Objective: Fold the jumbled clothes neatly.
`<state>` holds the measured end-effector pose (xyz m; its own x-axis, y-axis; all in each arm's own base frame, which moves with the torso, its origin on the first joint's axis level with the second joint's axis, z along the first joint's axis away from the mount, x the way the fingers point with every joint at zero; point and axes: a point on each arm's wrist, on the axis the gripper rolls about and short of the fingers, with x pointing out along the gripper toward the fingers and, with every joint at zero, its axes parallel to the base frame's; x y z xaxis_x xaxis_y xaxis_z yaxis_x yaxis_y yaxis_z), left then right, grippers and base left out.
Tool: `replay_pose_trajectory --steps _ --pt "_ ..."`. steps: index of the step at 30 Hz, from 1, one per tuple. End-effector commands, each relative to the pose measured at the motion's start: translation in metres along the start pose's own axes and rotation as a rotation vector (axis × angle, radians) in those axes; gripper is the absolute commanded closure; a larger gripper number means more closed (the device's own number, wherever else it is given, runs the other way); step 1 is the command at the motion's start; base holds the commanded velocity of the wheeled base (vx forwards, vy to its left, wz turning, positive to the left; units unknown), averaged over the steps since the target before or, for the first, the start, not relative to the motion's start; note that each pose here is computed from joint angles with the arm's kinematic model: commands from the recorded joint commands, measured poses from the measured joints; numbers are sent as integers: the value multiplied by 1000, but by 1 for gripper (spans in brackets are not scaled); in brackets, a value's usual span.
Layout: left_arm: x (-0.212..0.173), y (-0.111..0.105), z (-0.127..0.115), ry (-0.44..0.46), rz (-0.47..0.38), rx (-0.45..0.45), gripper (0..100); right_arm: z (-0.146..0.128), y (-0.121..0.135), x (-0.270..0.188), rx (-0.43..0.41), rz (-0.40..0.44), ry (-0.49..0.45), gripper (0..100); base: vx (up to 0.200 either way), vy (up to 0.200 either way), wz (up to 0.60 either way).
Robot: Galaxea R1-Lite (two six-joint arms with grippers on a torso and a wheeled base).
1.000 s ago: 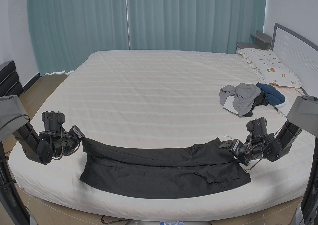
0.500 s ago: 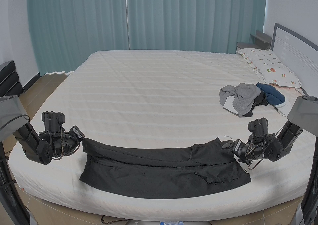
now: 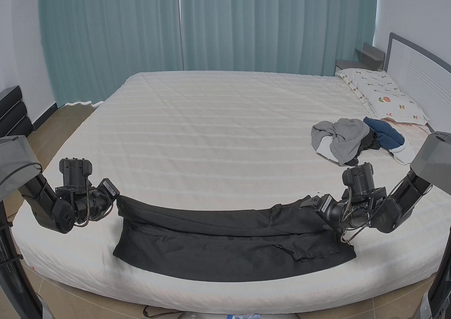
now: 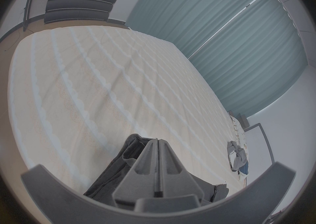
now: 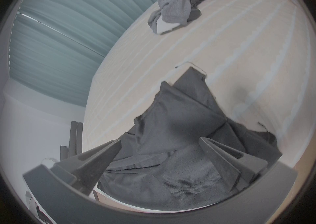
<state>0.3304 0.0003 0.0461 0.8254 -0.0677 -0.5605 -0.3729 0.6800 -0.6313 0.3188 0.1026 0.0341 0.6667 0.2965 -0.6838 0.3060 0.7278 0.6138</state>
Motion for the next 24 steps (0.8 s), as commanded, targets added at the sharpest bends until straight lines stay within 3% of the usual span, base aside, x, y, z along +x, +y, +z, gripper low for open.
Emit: replay_pose_trajectory --steps 1,18,24 --pt "1 1 -1 5 2 0 100 -20 -4 22 6 -39 62 0 0 0 0" --pt "1 1 -1 2 4 0 100 -26 -12 42 12 -101 31 0 0 0 0" --pt "1 1 0 0 4 -1 100 -16 -11 43 64 -98 -16 0 0 0 0"
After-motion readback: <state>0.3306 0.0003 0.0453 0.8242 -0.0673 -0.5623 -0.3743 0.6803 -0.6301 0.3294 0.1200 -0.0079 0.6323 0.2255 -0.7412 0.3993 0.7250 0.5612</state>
